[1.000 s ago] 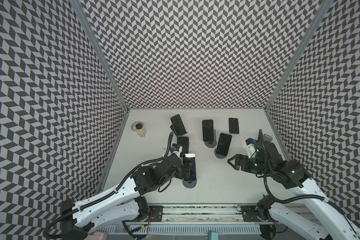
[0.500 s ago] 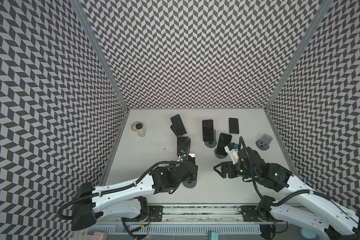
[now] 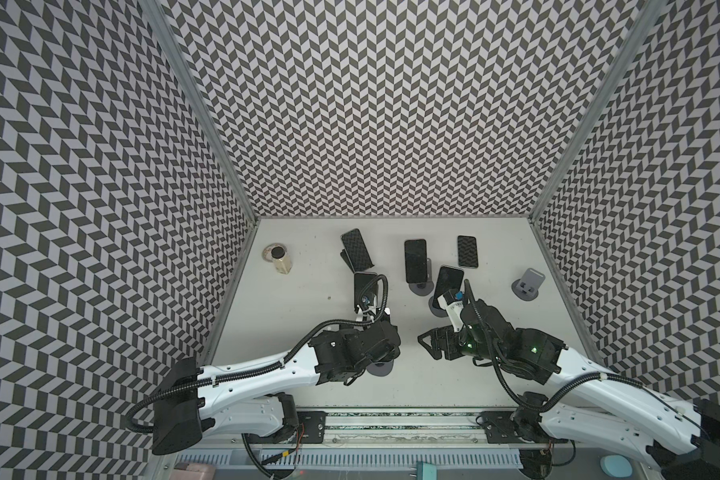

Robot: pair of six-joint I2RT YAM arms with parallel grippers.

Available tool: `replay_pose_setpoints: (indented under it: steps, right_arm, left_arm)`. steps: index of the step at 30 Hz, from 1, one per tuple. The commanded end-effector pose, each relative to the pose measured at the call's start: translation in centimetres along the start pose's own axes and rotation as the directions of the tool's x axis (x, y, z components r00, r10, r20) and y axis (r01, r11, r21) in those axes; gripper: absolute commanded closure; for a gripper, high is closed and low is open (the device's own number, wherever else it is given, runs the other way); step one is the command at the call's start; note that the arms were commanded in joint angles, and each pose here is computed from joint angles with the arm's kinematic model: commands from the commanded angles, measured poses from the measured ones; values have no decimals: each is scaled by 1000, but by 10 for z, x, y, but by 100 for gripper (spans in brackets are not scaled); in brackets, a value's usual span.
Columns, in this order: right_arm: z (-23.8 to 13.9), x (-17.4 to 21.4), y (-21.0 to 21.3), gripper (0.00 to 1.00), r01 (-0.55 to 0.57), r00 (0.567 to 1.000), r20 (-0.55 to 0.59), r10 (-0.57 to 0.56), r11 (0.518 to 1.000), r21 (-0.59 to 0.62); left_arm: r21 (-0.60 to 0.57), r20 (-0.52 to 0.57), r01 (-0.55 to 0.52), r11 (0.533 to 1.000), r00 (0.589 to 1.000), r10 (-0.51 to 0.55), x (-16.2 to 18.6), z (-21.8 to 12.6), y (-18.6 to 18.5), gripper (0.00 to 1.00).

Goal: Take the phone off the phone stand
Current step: 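Align the right gripper fingers around the white-edged phone's side edge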

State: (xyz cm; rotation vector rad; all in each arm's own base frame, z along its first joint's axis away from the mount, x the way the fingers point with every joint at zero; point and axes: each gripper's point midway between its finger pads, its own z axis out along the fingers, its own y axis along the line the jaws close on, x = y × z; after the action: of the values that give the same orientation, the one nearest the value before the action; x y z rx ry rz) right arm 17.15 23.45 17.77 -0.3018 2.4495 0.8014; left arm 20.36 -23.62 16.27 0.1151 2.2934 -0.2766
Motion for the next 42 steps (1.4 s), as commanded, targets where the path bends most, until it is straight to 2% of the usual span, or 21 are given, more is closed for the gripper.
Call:
replay_pose_setpoints:
  steps: [1, 13, 21, 27, 42]
  right_arm:
    - [-3, -14, 6, 16, 10, 997, 77, -7, 1000, -28]
    - [-1, -10, -4, 16, -18, 992, 120, 22, 999, -33]
    - [-13, -13, -12, 16, -42, 980, 192, 47, 999, -30]
    - [-16, -14, -15, 16, -55, 975, 215, 60, 998, -31]
    - [1, -6, -17, 16, -54, 980, 189, 61, 998, -41]
  left_arm:
    - [21, 35, 63, 998, 997, -64, -15, -5, -9, 0]
    - [-24, -36, 50, 998, 998, -51, -9, 6, -17, 0]
    - [-39, -88, 50, 998, 995, -53, 0, 17, -13, 0]
    - [-43, -89, 51, 998, 995, -55, 0, 18, -8, 0]
    - [-101, -80, 48, 994, 995, -56, 1, 25, 8, 0]
